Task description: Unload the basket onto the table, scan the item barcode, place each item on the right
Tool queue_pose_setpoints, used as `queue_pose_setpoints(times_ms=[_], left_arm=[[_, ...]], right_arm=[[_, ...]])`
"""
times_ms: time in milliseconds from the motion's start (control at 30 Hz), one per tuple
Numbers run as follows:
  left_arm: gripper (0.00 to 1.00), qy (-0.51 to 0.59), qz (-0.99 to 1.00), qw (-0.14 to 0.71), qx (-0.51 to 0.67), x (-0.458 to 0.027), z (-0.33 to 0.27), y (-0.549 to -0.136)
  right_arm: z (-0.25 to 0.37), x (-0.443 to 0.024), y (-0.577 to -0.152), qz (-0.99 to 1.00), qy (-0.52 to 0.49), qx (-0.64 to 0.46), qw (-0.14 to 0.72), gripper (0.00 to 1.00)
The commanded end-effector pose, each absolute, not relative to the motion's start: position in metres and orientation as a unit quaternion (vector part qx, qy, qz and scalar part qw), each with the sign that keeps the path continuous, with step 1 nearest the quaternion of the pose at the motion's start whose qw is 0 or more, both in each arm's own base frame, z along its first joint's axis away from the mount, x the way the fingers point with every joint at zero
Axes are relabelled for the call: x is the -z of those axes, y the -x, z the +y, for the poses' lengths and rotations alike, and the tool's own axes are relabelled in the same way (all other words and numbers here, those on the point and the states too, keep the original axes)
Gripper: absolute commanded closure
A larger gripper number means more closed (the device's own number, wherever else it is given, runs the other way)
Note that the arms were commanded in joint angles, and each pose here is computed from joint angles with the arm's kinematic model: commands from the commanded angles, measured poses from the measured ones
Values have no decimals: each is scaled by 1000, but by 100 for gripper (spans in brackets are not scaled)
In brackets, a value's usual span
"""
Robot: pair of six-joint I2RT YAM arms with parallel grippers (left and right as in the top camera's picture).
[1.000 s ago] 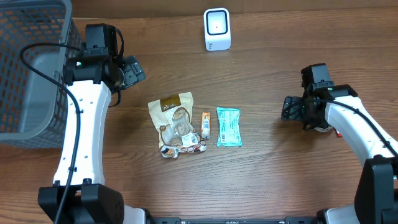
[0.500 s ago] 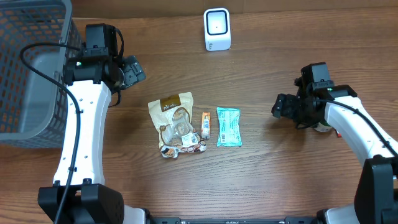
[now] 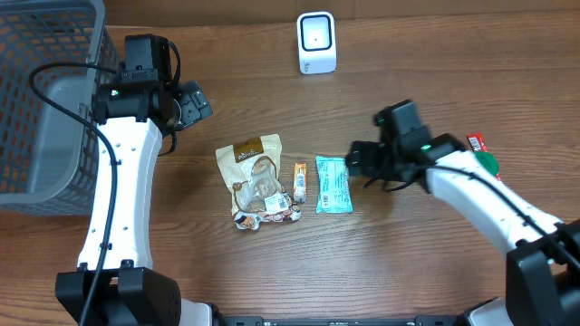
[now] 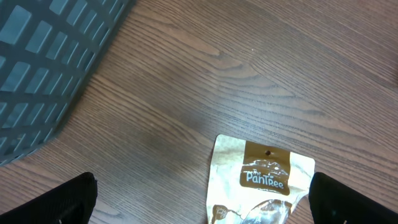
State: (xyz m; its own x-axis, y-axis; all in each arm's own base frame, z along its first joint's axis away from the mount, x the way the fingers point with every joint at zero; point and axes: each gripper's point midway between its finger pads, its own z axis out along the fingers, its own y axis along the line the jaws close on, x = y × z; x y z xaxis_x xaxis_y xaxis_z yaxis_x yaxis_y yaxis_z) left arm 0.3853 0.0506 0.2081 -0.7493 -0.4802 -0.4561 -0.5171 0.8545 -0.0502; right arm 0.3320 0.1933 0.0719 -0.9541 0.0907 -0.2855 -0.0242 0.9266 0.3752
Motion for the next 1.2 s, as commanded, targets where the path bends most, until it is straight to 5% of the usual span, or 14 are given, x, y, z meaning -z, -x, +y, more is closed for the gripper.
queue_pose_setpoints(times_ms=[0,433,1167], left_arm=[[0,266,931,245,-44,-217,53,-385],[0,266,931,245,-44,-217,53,-385],[0,267,931,245,-44,-217,53,-385]], right_arm=[[215,-76,-328,968,-5,-176,180,14],[268,-91,-323,948,64,-143,278,14],[266,-37,-328,962,64,-104,245,22]])
